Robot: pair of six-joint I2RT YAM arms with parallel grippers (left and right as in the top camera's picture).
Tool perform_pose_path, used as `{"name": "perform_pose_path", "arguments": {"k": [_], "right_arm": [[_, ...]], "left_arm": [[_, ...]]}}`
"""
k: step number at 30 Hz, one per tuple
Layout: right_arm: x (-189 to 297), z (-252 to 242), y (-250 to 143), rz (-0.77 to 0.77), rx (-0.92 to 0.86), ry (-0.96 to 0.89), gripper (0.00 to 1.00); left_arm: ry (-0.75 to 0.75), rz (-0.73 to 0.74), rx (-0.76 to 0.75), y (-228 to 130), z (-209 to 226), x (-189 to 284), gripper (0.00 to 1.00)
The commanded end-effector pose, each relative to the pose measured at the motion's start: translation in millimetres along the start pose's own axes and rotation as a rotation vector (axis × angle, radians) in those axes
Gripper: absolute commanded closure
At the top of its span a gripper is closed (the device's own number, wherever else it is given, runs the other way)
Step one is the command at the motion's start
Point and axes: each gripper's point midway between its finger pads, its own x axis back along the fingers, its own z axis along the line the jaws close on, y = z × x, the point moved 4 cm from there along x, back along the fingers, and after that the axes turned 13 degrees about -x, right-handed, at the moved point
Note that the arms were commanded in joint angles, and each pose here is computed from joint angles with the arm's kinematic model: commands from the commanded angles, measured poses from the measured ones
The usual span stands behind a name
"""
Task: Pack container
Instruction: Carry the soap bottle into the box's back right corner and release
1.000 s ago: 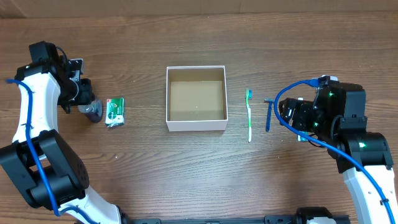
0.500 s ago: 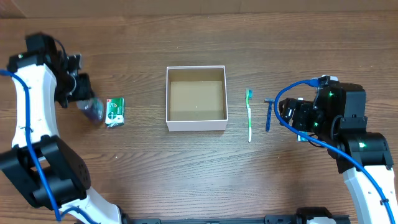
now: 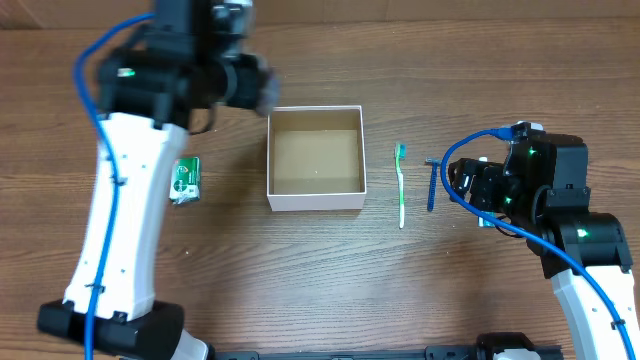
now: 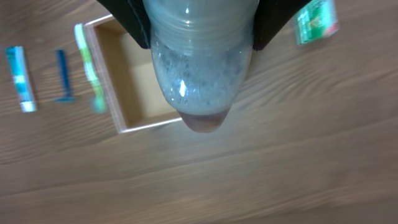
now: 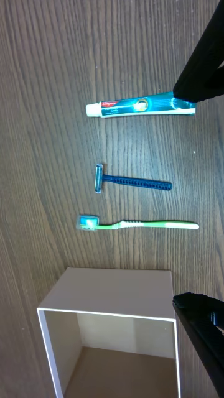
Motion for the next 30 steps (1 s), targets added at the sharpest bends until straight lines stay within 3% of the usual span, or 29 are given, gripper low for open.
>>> {"name": "perform_pose_path", "arguments": {"k": [1,11,18,28,30], "right_arm": [[9,5,10,-0.041,0.006,0.007,0.0],[9,5,10,-0.041,0.006,0.008,0.0],[9,6,10,-0.039,0.006,0.011,0.0],[9,5,10,-0.037,0.005,0.01,0.0],[9,5,9,-0.036,0.005,0.01,0.0]], "left_arm": [[0.009,-0.014,0.07,14,-37,-22,0.96],[-0.036,0.19,0.059,-12,-94,-123,0.96],[-0.025,0.29,0.087,-35,-104,-181,0.96],[-0.01,0.314,0.103,-43,-103,-206,0.96],[-0.015,0.315,0.103,-43,-104,-206,0.69]]}}
